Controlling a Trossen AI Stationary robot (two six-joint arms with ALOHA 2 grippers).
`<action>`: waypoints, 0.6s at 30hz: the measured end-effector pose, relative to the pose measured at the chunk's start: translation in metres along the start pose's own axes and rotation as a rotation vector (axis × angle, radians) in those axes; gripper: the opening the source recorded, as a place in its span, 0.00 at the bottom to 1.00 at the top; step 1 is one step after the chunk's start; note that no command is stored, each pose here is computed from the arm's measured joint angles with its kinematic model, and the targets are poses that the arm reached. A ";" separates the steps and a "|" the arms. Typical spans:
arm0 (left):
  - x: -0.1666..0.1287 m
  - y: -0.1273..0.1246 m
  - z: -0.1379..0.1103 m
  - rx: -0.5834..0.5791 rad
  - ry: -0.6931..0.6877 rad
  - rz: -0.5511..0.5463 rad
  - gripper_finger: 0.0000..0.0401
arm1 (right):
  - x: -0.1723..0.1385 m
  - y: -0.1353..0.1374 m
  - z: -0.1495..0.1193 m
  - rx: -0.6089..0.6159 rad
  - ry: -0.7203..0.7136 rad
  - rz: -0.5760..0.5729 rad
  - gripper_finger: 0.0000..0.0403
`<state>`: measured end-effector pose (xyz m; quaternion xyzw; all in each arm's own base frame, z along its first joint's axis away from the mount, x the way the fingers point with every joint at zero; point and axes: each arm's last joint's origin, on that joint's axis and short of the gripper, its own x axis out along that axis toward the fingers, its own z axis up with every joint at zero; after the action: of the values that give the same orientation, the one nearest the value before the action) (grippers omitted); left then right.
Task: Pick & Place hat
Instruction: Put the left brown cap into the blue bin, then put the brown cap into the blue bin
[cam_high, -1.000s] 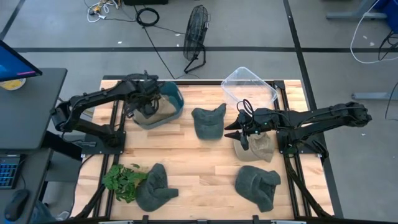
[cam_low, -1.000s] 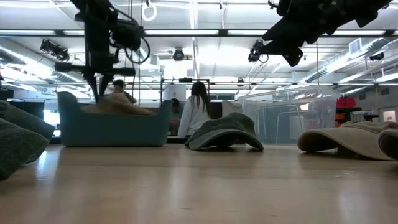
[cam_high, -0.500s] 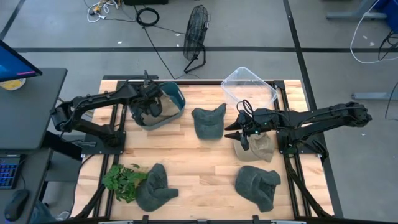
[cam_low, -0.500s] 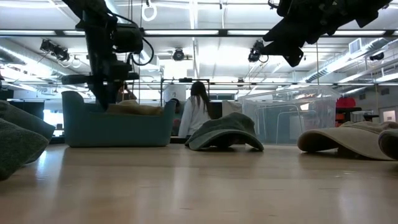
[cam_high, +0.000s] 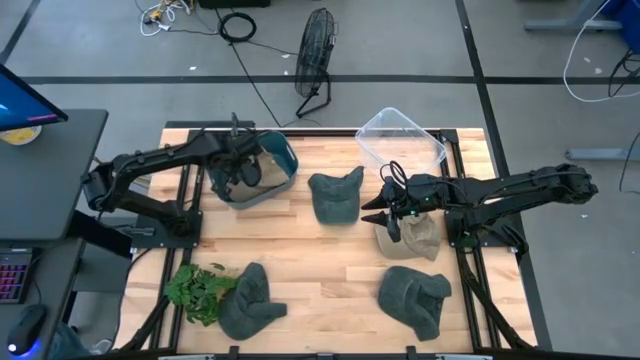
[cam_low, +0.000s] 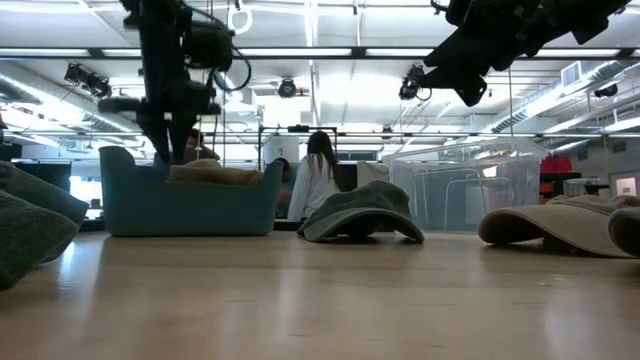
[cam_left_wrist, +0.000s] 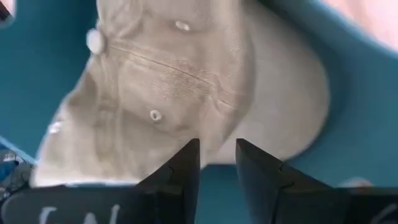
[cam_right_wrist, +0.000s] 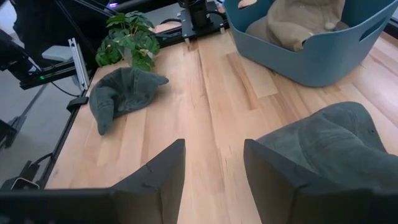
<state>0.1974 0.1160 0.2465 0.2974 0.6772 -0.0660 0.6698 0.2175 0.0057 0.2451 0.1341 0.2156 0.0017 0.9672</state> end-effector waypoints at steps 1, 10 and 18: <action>-0.007 0.001 0.000 0.005 0.002 -0.006 0.27 | 0.000 0.000 0.000 0.000 0.000 0.000 0.42; -0.076 0.024 0.023 -0.311 -0.229 0.125 0.27 | 0.000 0.000 -0.001 0.003 0.010 0.015 0.42; -0.108 0.036 0.057 -0.990 -0.694 0.009 0.27 | -0.001 -0.001 -0.012 0.125 0.131 0.014 0.42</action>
<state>0.2565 0.0830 0.3546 -0.0856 0.3681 0.1666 0.9107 0.2119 0.0072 0.2351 0.1954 0.2770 0.0039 0.9408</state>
